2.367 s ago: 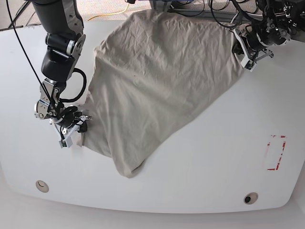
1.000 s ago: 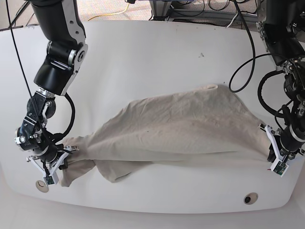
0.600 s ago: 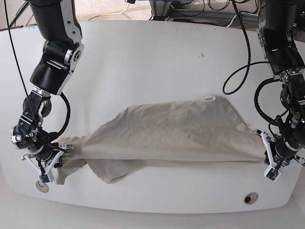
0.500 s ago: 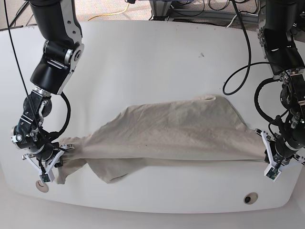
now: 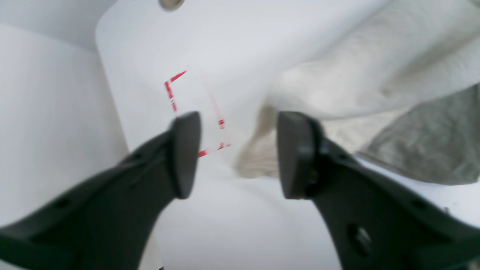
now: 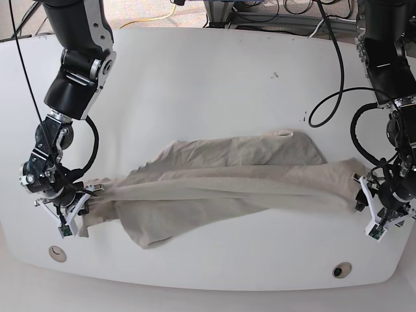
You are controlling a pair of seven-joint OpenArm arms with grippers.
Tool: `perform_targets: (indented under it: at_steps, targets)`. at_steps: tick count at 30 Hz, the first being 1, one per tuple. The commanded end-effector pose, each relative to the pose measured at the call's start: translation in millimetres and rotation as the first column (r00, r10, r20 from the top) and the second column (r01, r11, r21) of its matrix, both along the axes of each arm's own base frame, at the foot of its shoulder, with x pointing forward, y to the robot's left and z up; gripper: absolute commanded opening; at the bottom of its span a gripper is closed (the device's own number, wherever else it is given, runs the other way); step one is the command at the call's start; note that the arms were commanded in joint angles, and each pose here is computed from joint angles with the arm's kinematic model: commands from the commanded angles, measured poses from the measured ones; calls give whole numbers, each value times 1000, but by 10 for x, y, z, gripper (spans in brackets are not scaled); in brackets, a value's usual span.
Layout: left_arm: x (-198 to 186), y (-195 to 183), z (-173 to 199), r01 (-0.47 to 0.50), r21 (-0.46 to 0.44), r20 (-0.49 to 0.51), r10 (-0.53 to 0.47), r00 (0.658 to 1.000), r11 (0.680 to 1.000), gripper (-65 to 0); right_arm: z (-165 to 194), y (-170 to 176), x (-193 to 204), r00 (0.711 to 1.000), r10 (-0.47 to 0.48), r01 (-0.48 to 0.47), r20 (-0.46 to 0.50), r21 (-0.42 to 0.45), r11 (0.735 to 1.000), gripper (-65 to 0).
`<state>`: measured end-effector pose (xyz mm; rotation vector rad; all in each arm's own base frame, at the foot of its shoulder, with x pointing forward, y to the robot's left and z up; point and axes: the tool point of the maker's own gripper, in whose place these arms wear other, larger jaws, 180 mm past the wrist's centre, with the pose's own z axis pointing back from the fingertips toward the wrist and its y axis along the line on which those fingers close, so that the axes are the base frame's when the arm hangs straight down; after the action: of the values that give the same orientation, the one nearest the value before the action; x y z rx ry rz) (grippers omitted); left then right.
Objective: Layout the t-shirt on the table in an organized manner, then fold the t-shirt properly
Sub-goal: 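Pull the shirt with both grippers, stretching it lengthwise across the table, then open the left gripper and raise it above the shirt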
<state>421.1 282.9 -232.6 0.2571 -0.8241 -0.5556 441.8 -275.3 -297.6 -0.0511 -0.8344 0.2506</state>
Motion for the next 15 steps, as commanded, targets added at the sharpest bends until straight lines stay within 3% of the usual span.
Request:
perform_targets:
  at_steps: [1,10,15]
  targets:
    - [94,131,236,-2,1,77,2,997,1000,-262,277,-55,124,997,-3,4,81,-5,1000,-650]
    - [83,479,181,-36,4,59,35,998,999,-185,275,-48,125,997,-3,3,81,-4,1000,-650]
    - [13,417,309,-26,30,57,24,998,999,-172,273,-52,123,997,-3,4,80,-6,1000,-650]
